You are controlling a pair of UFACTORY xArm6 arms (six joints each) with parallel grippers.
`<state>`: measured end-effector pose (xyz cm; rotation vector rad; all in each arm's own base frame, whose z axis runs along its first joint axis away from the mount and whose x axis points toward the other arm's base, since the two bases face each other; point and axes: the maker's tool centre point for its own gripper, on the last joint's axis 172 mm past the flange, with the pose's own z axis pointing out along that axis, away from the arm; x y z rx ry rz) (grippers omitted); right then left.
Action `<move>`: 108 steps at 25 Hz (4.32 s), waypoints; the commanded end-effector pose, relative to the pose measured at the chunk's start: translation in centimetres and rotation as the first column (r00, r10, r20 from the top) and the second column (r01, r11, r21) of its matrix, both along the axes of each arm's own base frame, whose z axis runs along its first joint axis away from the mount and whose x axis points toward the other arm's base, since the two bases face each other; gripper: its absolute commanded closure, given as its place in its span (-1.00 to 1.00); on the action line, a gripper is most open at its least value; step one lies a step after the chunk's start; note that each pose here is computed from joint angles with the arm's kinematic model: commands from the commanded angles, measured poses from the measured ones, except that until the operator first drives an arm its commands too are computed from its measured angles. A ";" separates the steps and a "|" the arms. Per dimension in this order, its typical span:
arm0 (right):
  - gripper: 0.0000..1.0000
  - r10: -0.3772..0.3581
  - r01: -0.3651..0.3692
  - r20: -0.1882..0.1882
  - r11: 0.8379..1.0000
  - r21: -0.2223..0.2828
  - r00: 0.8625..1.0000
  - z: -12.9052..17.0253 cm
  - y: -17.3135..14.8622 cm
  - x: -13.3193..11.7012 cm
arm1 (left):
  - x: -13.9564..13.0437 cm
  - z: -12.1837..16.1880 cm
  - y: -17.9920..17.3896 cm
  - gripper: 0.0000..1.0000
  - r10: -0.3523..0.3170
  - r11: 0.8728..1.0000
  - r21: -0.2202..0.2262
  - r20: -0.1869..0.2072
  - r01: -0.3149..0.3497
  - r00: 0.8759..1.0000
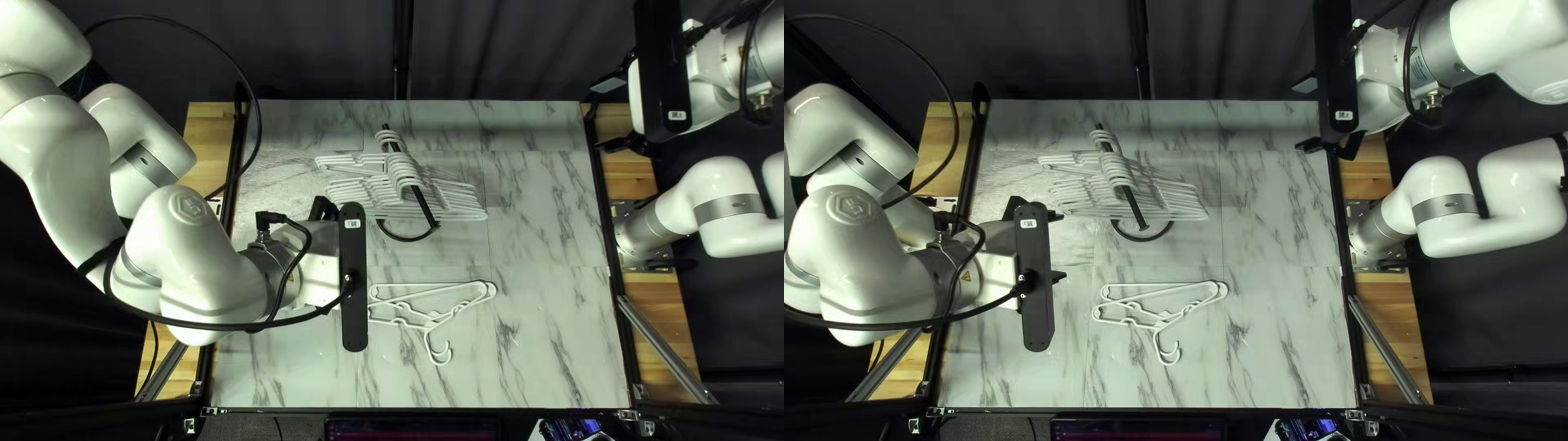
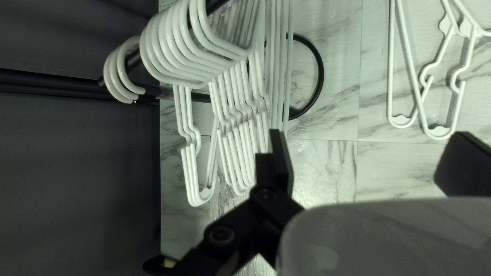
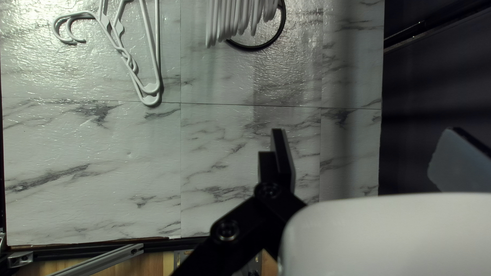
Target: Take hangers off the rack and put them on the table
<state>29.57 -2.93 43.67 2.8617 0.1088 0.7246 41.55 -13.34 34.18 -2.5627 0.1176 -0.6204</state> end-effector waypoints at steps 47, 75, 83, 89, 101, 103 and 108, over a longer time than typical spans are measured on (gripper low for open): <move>-1.00 0.000 0.000 0.000 1.000 0.000 1.000 0.0 0.0 0.0 | -7.6 17.4 18.6 -1.00 0.102 0.938 -0.339 0.084 -0.067 0.991; -1.00 0.000 0.000 0.000 1.000 0.000 1.000 0.0 0.0 0.0 | -5.7 18.0 18.9 -1.00 0.078 0.946 -0.323 0.140 -0.029 0.987; -1.00 -0.042 0.047 -0.116 0.998 0.047 0.992 -5.2 2.9 3.1 | -5.7 18.0 18.9 -1.00 0.078 0.946 -0.323 0.140 -0.029 0.987; -1.00 -0.104 0.115 -0.214 0.992 0.040 0.971 -10.5 7.3 6.9 | -5.7 18.0 18.9 -1.00 0.078 0.946 -0.323 0.140 -0.029 0.987; -1.00 -0.169 0.169 -0.162 0.986 -0.015 0.972 -16.8 10.5 12.8 | -5.7 18.0 18.9 -1.00 0.078 0.946 -0.323 0.140 -0.029 0.987; -1.00 -0.195 0.193 -0.142 0.981 -0.029 0.970 -17.2 10.3 12.8 | -5.7 18.0 18.9 -1.00 0.078 0.946 -0.323 0.140 -0.029 0.987; -1.00 -0.244 0.242 -0.101 0.970 -0.036 0.964 -18.5 9.6 12.9 | -5.7 18.0 18.9 -1.00 0.078 0.946 -0.323 0.140 -0.029 0.987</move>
